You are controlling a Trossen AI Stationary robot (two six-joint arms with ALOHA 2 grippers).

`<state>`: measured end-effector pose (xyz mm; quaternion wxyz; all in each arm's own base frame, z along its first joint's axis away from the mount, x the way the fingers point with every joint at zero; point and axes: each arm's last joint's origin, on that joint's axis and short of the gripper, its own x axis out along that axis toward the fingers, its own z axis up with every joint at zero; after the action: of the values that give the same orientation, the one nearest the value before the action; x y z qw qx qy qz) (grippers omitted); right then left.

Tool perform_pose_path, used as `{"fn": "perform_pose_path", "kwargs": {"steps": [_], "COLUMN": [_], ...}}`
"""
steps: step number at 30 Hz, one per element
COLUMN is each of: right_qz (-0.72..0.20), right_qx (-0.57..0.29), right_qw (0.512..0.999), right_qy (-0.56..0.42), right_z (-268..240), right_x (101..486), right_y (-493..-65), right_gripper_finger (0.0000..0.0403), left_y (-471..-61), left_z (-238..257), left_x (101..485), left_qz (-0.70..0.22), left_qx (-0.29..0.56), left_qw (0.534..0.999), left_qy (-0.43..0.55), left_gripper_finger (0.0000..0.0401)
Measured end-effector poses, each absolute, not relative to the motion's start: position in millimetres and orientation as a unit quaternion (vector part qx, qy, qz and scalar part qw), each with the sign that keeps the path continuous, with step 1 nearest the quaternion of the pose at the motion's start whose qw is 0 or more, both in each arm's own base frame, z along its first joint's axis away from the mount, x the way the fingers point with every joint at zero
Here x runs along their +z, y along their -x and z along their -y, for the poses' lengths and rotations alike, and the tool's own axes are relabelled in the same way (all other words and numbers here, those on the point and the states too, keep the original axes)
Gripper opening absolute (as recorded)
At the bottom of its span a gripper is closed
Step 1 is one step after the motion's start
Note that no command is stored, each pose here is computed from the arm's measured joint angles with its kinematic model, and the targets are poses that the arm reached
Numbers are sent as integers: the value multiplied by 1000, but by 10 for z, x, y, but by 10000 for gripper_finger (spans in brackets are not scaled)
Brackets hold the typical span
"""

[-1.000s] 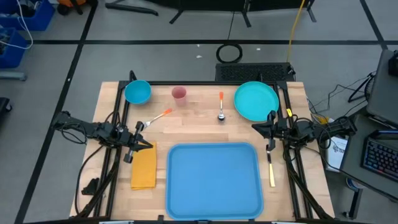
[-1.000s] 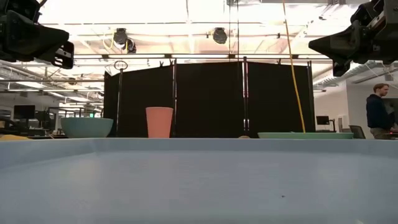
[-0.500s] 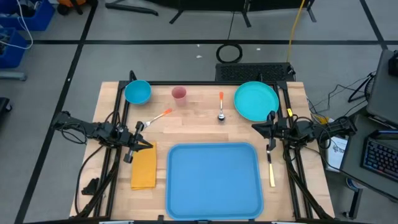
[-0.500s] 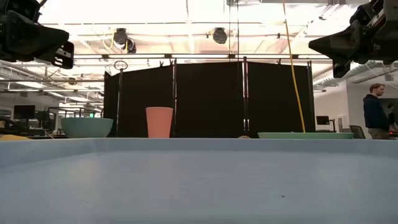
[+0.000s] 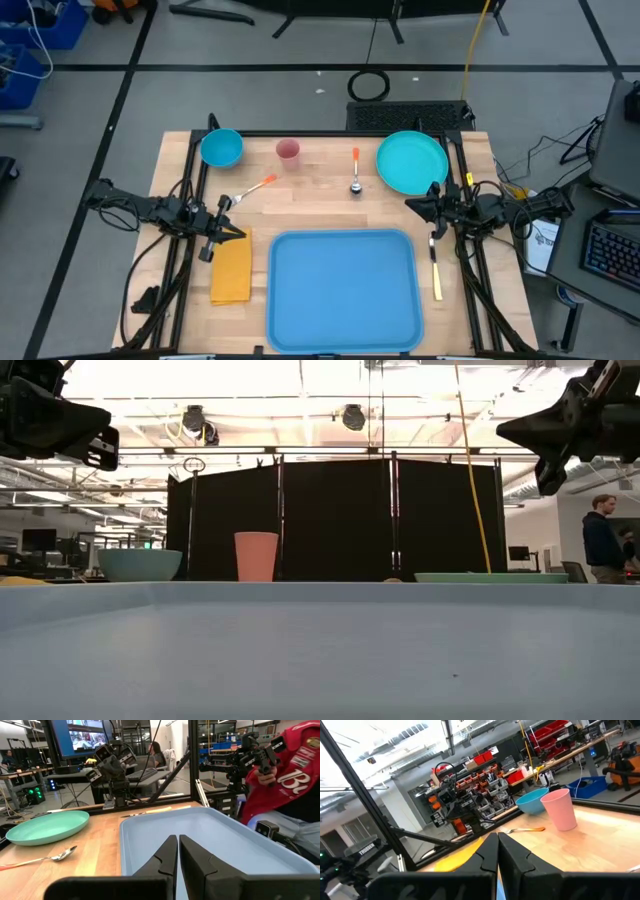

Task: Set up tray
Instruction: Put the light blue plate on the blue serving tray

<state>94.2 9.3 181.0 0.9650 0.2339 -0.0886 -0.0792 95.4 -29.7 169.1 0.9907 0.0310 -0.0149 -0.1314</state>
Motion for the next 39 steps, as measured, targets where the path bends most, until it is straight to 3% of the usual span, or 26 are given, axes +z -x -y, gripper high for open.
{"fn": "perform_pose_path", "kwargs": {"steps": [12,24,39], "right_qz": [98,83,82], "right_qx": [-74,-39,-72], "right_qw": [954,965,979], "right_qy": [-274,-247,-170], "right_z": [-93,-116,-101], "right_x": [1822,1815,1813], "right_y": [-940,-947,-945], "right_gripper_finger": [0,0,0], "left_y": [-953,-954,-954], "left_z": [296,297,296], "left_x": [1692,1691,1691], "left_qz": [15,15,15], "left_qx": [-131,-131,-131], "left_qw": [991,991,991], "left_qy": [-31,-31,-31], "left_gripper_finger": [21,21,21]}}
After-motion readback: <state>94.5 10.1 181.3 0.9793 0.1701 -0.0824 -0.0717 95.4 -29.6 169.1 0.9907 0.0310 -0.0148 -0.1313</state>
